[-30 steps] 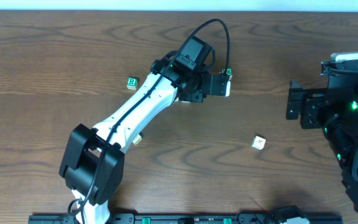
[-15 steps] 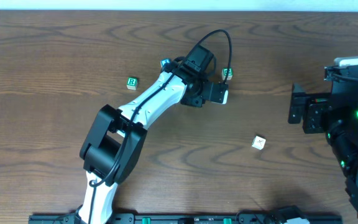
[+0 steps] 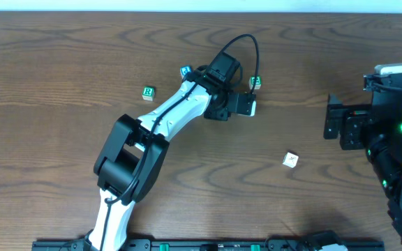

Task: Spell out Ai2
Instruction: 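Carry blue 2 block with left gripper toward the A I blocks, then place blue 2 block right of I block and open left gripper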

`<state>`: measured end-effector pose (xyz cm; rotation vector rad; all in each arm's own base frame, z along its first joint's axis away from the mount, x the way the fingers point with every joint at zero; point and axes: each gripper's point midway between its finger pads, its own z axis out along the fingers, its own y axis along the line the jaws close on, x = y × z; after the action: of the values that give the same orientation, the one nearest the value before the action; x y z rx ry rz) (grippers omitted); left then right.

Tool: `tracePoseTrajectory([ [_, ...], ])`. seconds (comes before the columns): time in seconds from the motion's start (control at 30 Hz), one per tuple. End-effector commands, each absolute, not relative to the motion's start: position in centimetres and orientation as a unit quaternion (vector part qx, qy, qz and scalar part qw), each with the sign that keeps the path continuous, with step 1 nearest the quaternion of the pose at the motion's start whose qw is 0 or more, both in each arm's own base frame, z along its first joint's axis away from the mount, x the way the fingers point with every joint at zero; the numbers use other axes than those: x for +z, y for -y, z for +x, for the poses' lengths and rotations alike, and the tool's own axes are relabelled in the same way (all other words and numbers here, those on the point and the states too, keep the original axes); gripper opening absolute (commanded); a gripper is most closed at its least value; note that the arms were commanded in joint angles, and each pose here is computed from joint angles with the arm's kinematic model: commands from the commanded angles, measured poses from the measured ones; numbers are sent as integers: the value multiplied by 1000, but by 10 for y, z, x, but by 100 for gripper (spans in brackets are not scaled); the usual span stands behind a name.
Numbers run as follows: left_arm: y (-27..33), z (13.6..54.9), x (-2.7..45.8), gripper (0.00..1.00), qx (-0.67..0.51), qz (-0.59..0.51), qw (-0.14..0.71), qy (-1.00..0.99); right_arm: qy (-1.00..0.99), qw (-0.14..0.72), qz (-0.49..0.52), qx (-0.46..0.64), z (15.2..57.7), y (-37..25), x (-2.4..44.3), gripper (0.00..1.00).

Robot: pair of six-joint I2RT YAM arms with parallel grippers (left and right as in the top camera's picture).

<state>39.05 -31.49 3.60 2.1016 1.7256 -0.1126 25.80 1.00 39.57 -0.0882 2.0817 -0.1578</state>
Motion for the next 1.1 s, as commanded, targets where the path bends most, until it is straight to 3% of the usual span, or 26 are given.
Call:
tracePoseTrajectory([
  [0.0, 316, 394, 31, 6, -51, 744, 208, -633, -859, 506, -40, -69, 256, -8, 399, 99],
  [0.1, 317, 395, 31, 8, -49, 744, 209, -633, -859, 506, -40, -69, 256, -8, 399, 99],
  [0.23, 317, 395, 31, 26, -51, 737, 209, -640, -858, 507, -40, -69, 256, -8, 400, 99],
  [0.47, 318, 398, 32, 38, -50, 732, 216, -644, -858, 507, -39, -69, 256, -8, 400, 99],
  [0.77, 315, 403, 33, 44, -48, 729, 220, -647, -858, 507, -39, -68, 256, -8, 400, 99],
  [1.07, 309, 461, 78, 56, 54, 643, 309, -699, -854, 512, -18, -91, 258, 2, 404, 99],
])
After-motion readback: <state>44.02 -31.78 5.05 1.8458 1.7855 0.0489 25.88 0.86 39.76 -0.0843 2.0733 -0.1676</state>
